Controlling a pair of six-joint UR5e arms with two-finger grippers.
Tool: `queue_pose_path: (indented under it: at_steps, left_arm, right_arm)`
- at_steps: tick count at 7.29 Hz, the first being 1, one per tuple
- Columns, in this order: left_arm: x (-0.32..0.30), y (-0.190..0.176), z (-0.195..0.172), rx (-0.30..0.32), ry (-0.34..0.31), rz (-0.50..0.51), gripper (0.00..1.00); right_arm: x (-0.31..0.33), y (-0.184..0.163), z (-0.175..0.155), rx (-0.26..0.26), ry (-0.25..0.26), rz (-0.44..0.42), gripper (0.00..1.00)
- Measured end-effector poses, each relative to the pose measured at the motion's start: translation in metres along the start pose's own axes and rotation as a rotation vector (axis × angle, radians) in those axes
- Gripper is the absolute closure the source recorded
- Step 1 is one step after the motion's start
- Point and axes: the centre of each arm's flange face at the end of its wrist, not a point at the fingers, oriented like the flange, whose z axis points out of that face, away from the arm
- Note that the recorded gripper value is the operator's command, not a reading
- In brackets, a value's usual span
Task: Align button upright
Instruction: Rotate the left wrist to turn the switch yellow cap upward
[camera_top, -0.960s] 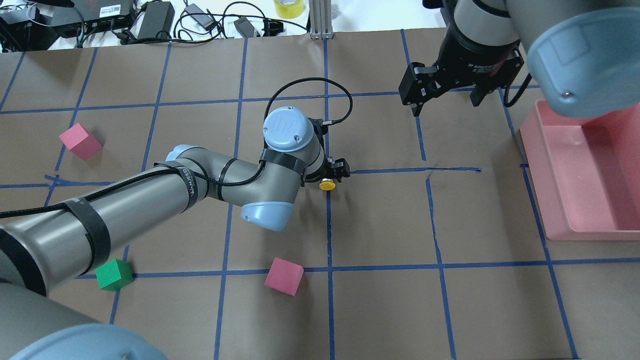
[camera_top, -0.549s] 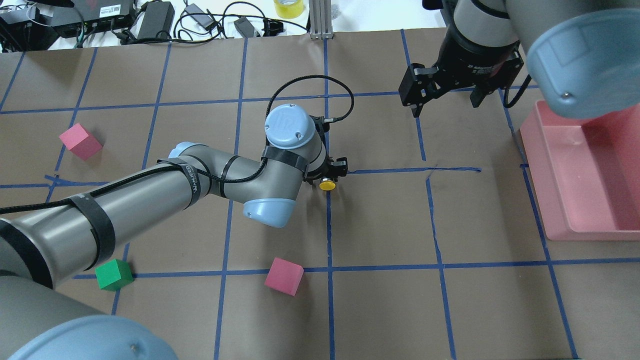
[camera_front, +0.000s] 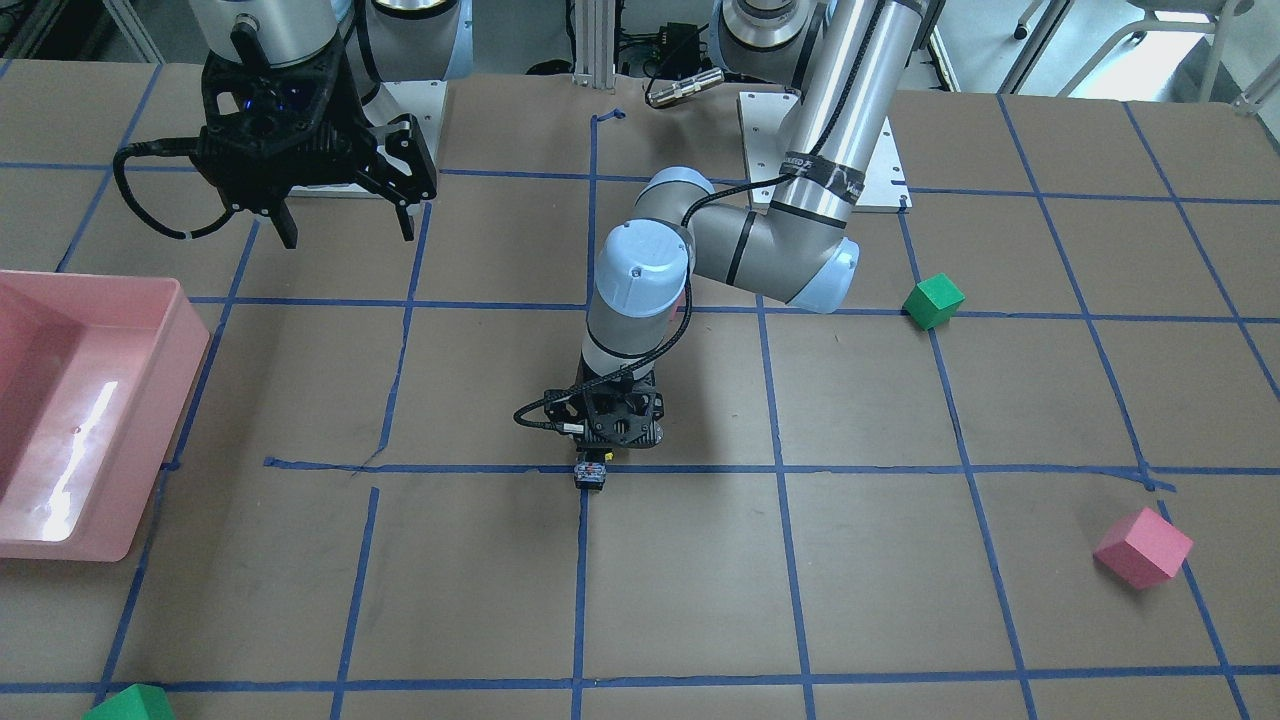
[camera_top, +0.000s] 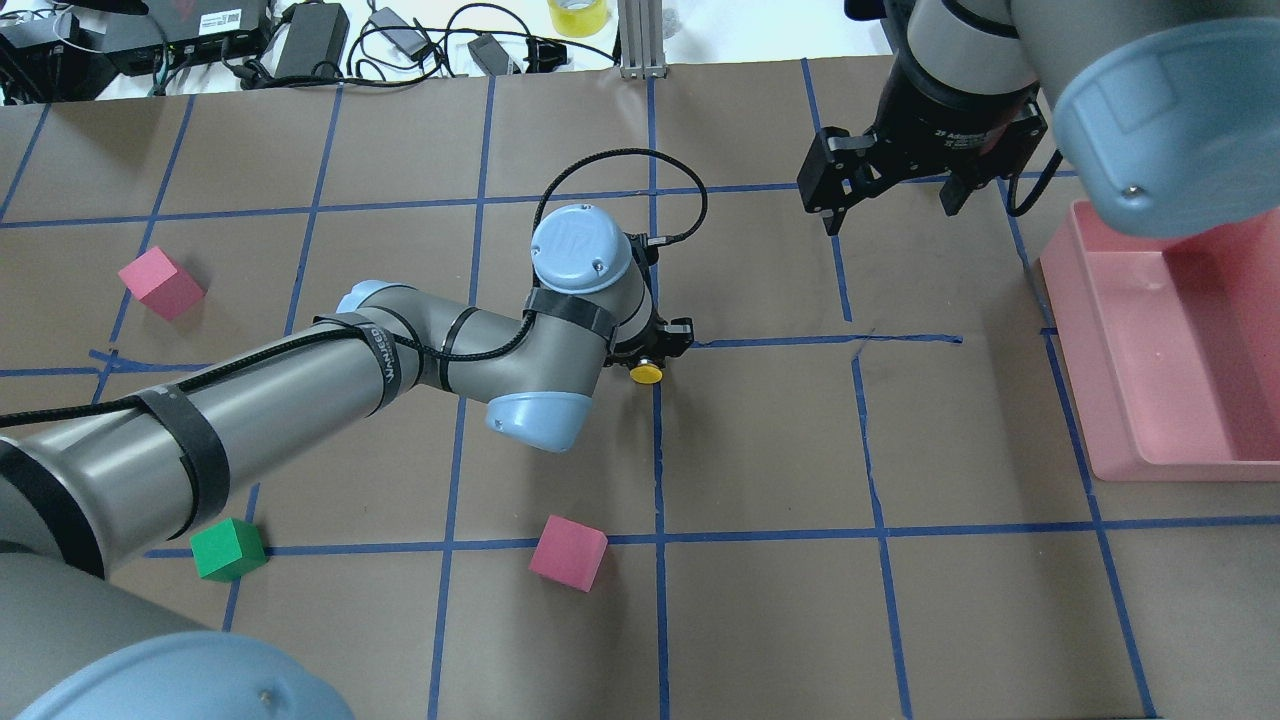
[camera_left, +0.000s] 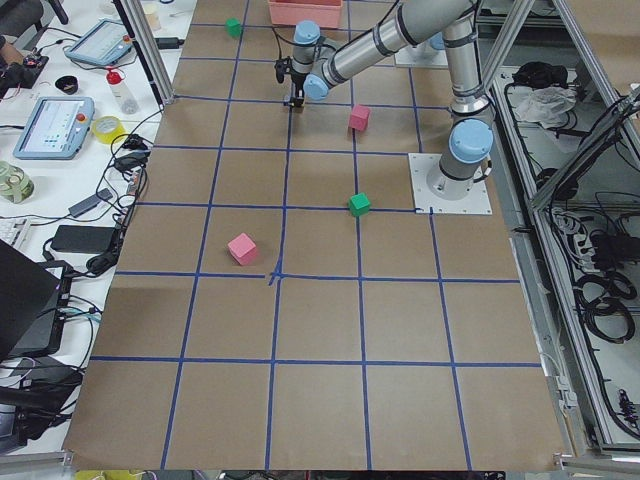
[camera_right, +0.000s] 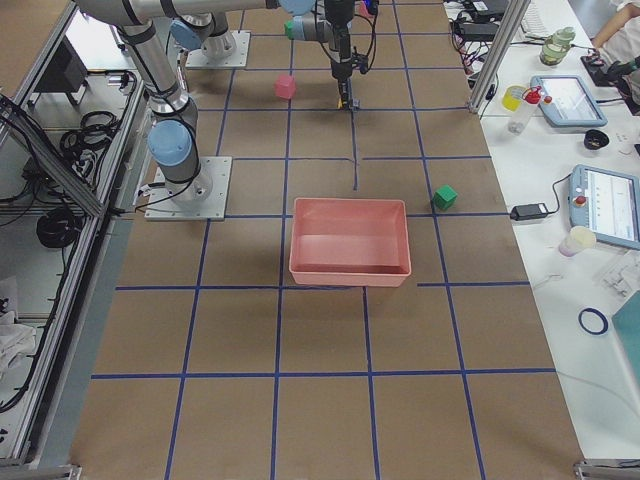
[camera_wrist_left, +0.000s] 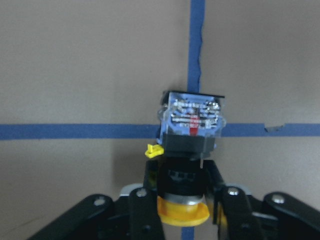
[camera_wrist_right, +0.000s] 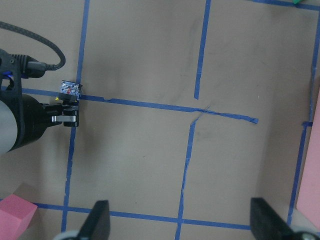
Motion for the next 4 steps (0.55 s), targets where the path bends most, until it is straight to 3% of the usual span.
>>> queue_pose_path:
  at_steps: [2, 4]
  left_arm:
    - [0.01, -0.017, -0.025, -0.074, 0.017, -0.129, 1.0]
    - [-0.003, -0.04, -0.041, -0.185, 0.089, -0.355, 1.0]
  right_arm:
    - [0.0, 0.0, 0.0, -0.001, 0.0, 0.0, 0.0]
    - [0.0, 0.0, 0.0, -0.002, 0.0, 0.0, 0.0]
